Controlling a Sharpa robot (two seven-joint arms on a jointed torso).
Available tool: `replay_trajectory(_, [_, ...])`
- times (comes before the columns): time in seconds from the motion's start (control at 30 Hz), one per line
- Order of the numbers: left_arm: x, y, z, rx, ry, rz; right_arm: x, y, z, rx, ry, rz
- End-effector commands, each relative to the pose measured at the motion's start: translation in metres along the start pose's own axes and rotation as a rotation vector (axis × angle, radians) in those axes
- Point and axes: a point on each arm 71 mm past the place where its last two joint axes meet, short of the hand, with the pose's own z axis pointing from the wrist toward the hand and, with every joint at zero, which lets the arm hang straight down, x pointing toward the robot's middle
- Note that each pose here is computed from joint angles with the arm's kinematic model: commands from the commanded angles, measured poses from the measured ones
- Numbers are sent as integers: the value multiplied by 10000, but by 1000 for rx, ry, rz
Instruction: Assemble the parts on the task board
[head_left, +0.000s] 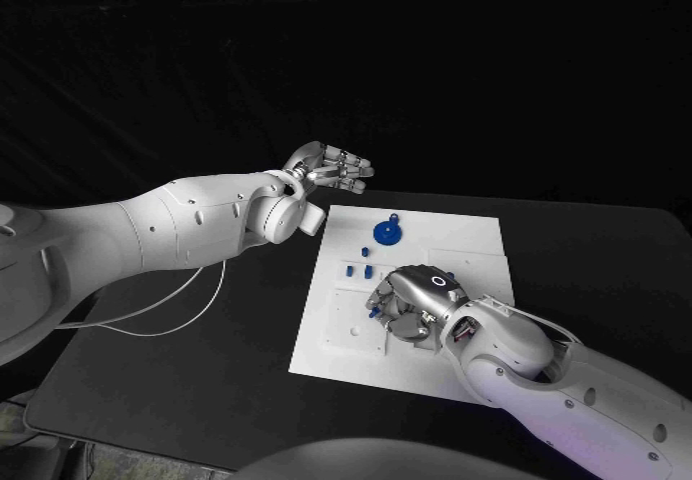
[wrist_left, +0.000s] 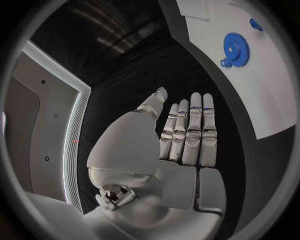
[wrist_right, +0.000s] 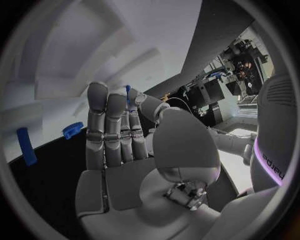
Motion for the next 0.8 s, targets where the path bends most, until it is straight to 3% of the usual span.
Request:
replay_trajectory(0.03, [21, -9, 5, 5, 14, -7, 4, -1, -10, 13, -3, -27])
replay_trajectory(0.47, [30, -5, 8, 4, 17, -8, -28, -8, -37, 42, -37, -50])
replay_trajectory(0.8, [32, -3, 8, 3, 19, -9, -12, -5, -47, 46, -3, -66])
